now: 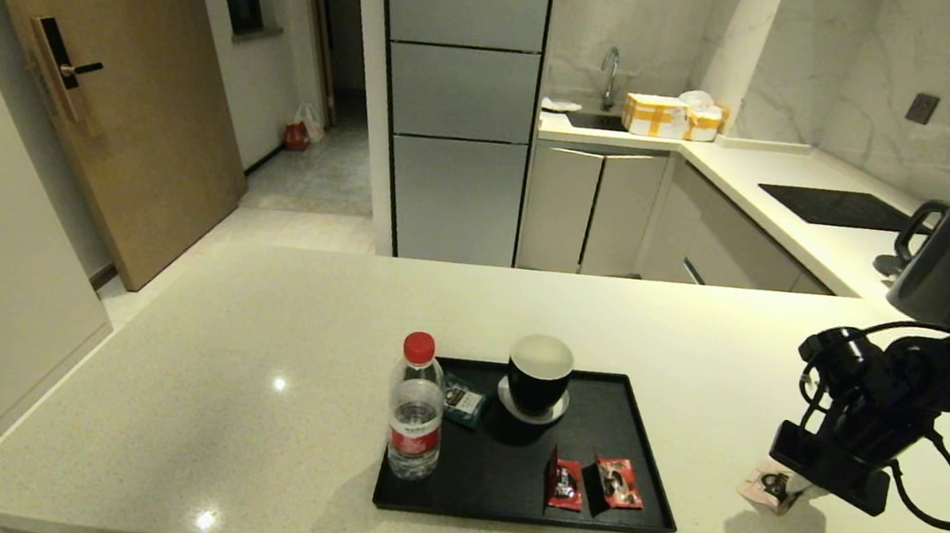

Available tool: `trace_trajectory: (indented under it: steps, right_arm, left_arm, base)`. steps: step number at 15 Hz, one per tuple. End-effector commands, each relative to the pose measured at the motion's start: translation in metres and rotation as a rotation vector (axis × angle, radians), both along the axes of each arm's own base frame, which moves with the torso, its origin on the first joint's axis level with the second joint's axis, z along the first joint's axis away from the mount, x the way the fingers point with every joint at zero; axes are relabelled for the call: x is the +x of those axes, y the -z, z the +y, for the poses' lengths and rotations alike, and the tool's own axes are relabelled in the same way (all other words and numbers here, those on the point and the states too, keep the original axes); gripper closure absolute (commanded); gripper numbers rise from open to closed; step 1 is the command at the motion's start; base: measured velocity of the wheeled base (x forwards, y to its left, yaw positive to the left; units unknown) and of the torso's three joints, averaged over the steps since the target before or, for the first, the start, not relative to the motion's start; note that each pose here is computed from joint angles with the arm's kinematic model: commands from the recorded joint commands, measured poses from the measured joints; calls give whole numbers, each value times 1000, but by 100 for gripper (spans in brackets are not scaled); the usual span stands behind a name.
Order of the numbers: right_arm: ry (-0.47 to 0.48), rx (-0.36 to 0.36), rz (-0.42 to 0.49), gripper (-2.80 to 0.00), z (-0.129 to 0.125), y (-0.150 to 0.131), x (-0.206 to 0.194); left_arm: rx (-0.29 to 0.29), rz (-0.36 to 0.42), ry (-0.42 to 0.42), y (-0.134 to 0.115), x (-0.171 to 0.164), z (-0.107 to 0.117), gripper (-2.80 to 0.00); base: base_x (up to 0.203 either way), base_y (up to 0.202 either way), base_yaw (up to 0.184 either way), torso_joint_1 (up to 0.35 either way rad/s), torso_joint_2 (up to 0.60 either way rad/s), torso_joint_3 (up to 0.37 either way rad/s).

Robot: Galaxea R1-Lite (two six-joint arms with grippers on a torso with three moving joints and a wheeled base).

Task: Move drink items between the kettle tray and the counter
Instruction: Return the tea bag to its original position

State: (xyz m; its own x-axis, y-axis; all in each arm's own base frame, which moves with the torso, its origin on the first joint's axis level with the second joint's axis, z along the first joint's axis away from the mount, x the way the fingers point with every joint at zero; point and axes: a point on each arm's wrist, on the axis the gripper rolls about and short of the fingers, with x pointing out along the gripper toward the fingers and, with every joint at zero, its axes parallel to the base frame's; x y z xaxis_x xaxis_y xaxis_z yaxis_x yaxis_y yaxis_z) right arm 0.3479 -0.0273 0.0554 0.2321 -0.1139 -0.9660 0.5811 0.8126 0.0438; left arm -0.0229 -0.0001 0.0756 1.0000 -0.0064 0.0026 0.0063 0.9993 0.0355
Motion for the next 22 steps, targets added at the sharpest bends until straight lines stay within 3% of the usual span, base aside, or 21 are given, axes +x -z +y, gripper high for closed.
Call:
trace_trajectory:
  steps: [1,6,9,12,16,20,22]
  right_arm:
    - [-15,-8,-80,0,4,-30,-6]
    - [-196,-12,-209,0,63,-74,-10]
    - [-332,-13,-208,0,101,-97,0]
    - [-504,-40,-133,0,139,-80,19]
    - [-565,-52,-30,0,157,-33,40]
    - [-596,-54,-49,0,158,-29,41]
    - [-581,-70,-137,0,160,-35,48]
  left_arm:
    - [1,1,0,0,0,0,0]
    - [1,1,0,0,0,0,0]
    - [0,0,-1,0,0,0,0]
    - [1,1,0,0,0,0,0]
    - [0,1,0,0,0,0,0]
    - [1,1,-1,0,0,0,0]
    - [1,1,-1,0,0,0,0]
  base:
    - [0,0,0,0,0,0]
    - [0,0,0,0,0,0]
    - [0,0,0,0,0,0]
    - [0,0,0,0,0,0]
    - [0,0,0,0,0,0]
    - [0,0,0,0,0,0]
    - [0,0,0,0,0,0]
